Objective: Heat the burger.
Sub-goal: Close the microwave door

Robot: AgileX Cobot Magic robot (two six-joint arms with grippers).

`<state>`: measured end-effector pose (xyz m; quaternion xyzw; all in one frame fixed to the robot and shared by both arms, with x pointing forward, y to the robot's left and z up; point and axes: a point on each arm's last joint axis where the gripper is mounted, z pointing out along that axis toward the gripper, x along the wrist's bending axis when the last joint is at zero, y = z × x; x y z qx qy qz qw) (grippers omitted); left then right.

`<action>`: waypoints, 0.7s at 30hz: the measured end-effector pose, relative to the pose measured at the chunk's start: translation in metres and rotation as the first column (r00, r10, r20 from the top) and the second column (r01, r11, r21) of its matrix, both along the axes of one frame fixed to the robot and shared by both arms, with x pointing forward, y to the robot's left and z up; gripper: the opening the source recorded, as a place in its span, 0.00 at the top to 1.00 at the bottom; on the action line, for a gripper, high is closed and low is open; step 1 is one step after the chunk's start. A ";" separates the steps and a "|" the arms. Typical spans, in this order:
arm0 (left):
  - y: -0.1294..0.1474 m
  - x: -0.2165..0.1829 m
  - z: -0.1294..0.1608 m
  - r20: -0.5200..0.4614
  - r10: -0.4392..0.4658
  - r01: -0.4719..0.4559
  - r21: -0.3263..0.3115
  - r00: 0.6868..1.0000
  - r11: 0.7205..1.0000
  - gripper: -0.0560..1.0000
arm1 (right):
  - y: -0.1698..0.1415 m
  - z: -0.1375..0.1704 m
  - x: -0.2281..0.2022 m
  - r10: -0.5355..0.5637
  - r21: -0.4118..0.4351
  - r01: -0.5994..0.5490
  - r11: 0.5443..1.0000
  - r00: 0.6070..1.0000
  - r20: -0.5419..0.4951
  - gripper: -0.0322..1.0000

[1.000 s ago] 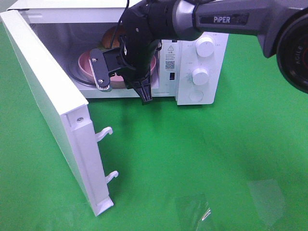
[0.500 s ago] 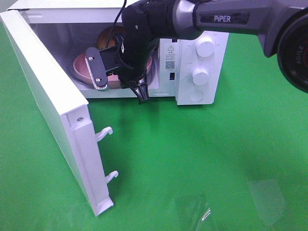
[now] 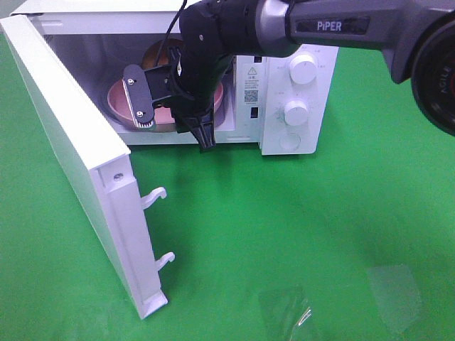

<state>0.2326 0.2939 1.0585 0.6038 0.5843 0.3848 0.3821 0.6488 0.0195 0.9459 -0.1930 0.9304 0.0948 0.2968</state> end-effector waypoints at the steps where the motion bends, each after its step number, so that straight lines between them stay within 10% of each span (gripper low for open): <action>1: 0.000 0.000 0.000 0.000 0.000 0.000 0.000 1.000 1.000 0.01 | 0.000 0.000 0.000 0.000 0.000 0.000 1.000 1.000 0.000 0.67; 21: 0.000 0.000 0.000 0.000 0.000 0.000 0.000 1.000 1.000 0.01 | -0.016 0.017 -0.026 -0.007 0.071 0.008 0.997 1.000 -0.005 0.47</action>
